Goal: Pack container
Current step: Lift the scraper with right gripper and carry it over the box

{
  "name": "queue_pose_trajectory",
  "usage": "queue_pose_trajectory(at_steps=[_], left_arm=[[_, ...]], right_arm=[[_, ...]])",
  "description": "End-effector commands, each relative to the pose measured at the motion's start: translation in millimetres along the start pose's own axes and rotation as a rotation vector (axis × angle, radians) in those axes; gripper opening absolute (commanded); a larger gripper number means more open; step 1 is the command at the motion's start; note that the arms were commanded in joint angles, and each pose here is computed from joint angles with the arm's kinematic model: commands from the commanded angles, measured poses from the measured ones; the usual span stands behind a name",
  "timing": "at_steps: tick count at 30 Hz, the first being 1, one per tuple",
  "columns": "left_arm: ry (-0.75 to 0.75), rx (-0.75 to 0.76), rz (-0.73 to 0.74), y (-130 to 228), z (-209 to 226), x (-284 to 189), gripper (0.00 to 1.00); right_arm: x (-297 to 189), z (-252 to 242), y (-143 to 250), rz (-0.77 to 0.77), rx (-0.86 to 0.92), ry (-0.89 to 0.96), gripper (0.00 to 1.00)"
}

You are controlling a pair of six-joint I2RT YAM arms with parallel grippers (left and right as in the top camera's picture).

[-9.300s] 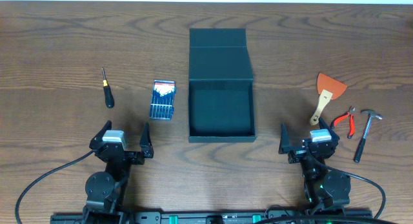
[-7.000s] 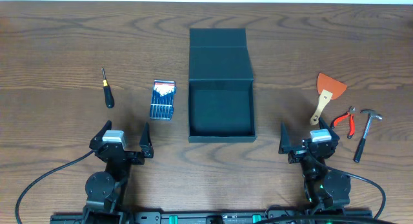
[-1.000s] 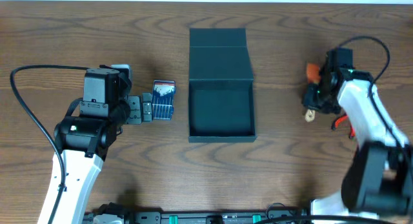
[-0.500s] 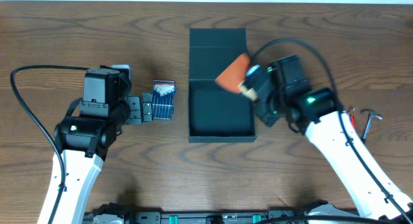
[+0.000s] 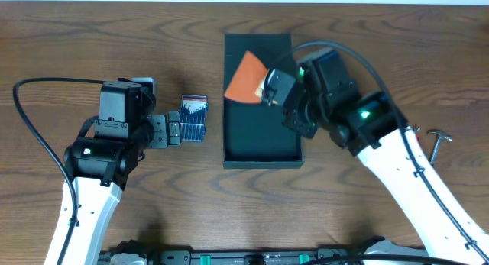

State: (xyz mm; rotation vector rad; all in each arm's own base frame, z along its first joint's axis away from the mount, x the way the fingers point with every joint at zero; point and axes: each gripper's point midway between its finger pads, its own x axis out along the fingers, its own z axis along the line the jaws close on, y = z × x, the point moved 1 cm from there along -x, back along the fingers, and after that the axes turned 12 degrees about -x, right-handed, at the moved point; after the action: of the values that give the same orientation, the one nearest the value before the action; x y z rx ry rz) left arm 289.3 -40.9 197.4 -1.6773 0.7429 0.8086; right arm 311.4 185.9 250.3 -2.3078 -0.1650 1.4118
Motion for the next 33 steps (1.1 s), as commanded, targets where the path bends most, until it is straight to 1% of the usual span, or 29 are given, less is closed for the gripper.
queue_pose_trajectory(at_steps=[1, 5, 8, 17, 24, 33], left_arm=[[-0.011, 0.012, -0.023, -8.3, 1.3, -4.2, 0.98], [-0.011, 0.012, -0.023, -8.3, 1.3, -4.2, 0.99], [-0.011, 0.012, -0.023, -8.3, 1.3, -4.2, 0.98], [-0.011, 0.012, -0.023, -8.3, 1.4, -4.2, 0.98], [-0.012, 0.013, -0.023, -8.3, 1.4, -4.2, 0.98], [-0.012, 0.013, -0.023, -8.2, 1.4, -4.2, 0.98]], right_arm=[[19.2, 1.4, -1.7, 0.04, -0.082, -0.057, 0.01], [52.5, 11.1, 9.8, 0.109, -0.144, -0.143, 0.01], [73.8, 16.3, 17.6, 0.149, -0.159, -0.192, 0.01], [113.8, 30.5, 33.8, 0.224, -0.161, -0.287, 0.02], [137.4, 39.9, 48.9, 0.278, -0.148, -0.349, 0.01], [144.4, 40.1, 66.1, 0.299, -0.106, -0.379, 0.01]])
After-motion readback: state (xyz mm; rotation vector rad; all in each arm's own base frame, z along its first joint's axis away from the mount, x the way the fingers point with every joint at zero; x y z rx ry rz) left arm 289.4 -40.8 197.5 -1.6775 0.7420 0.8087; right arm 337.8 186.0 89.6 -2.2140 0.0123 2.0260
